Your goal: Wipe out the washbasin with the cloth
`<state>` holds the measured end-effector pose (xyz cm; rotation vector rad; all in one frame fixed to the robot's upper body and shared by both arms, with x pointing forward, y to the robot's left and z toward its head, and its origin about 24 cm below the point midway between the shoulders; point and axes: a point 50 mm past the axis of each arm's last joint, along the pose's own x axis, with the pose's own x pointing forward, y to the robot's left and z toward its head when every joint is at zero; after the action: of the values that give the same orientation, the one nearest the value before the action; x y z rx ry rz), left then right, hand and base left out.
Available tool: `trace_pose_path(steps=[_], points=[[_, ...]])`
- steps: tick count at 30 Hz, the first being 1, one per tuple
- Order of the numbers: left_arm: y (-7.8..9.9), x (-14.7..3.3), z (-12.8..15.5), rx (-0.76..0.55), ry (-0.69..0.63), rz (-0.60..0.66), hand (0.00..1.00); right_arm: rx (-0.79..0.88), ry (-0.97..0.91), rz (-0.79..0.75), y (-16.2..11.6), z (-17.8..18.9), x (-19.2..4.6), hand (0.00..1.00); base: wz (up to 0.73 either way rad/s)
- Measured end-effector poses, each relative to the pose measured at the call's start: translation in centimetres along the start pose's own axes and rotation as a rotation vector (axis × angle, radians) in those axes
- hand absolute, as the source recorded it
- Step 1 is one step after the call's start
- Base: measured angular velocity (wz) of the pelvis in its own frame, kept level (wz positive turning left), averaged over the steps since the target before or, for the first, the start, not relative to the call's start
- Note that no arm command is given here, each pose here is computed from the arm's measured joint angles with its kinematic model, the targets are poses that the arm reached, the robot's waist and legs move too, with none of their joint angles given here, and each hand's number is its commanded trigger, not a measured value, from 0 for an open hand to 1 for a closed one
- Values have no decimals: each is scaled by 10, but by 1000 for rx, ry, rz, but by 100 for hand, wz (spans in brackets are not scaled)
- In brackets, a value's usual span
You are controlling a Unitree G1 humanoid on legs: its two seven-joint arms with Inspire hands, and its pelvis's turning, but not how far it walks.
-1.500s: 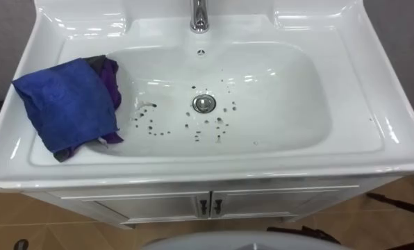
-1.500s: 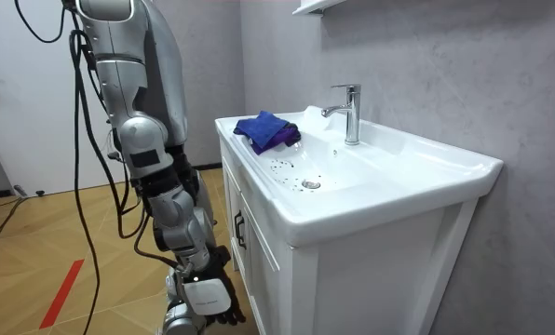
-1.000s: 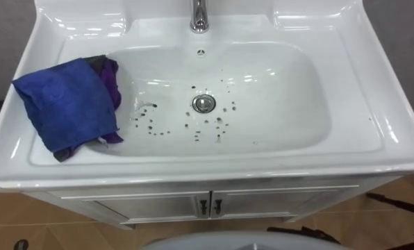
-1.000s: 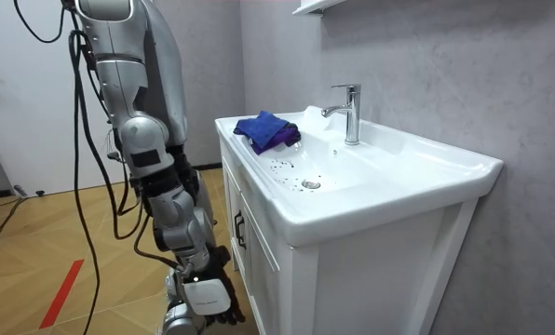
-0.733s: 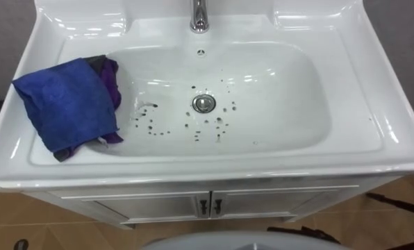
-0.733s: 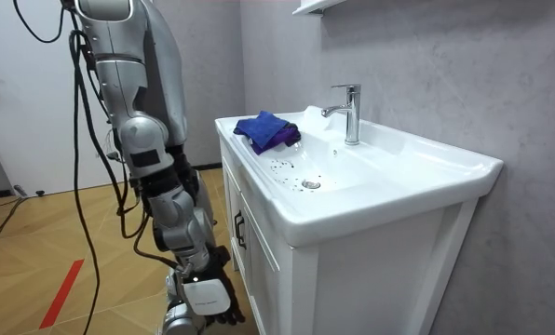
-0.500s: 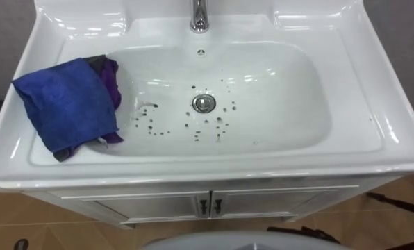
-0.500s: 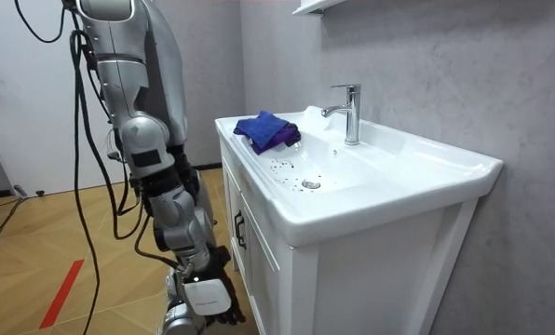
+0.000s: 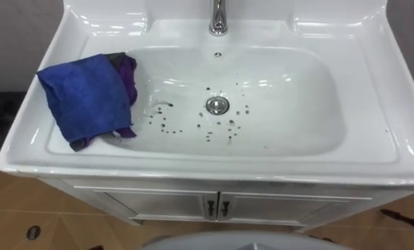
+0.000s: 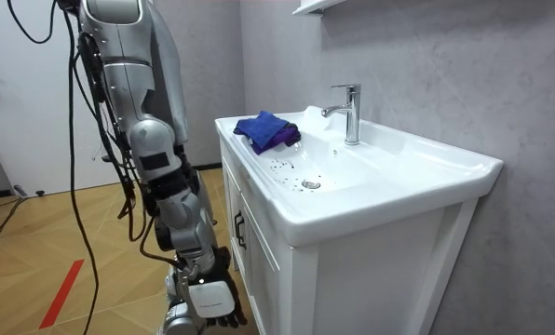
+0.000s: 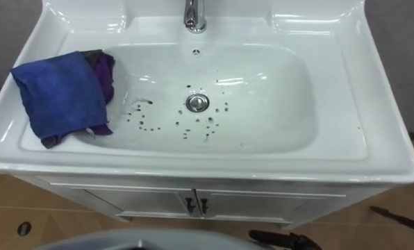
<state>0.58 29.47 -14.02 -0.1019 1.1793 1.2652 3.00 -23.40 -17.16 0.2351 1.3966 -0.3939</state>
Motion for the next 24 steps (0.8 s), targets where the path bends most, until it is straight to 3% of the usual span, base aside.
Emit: trace_pose_path(steps=[8, 18, 24], points=[[12, -5, 28, -90, -133, 173, 0, -30, -25, -51, -12, 1, -2, 0, 0], [8, -34, 94, -188, -498, 295, 0, -83, -49, -78, -15, 2, -3, 0, 4], [17, -57, 141, -278, -724, 354, 0, -86, -54, -91, -20, 2, -4, 0, 1]])
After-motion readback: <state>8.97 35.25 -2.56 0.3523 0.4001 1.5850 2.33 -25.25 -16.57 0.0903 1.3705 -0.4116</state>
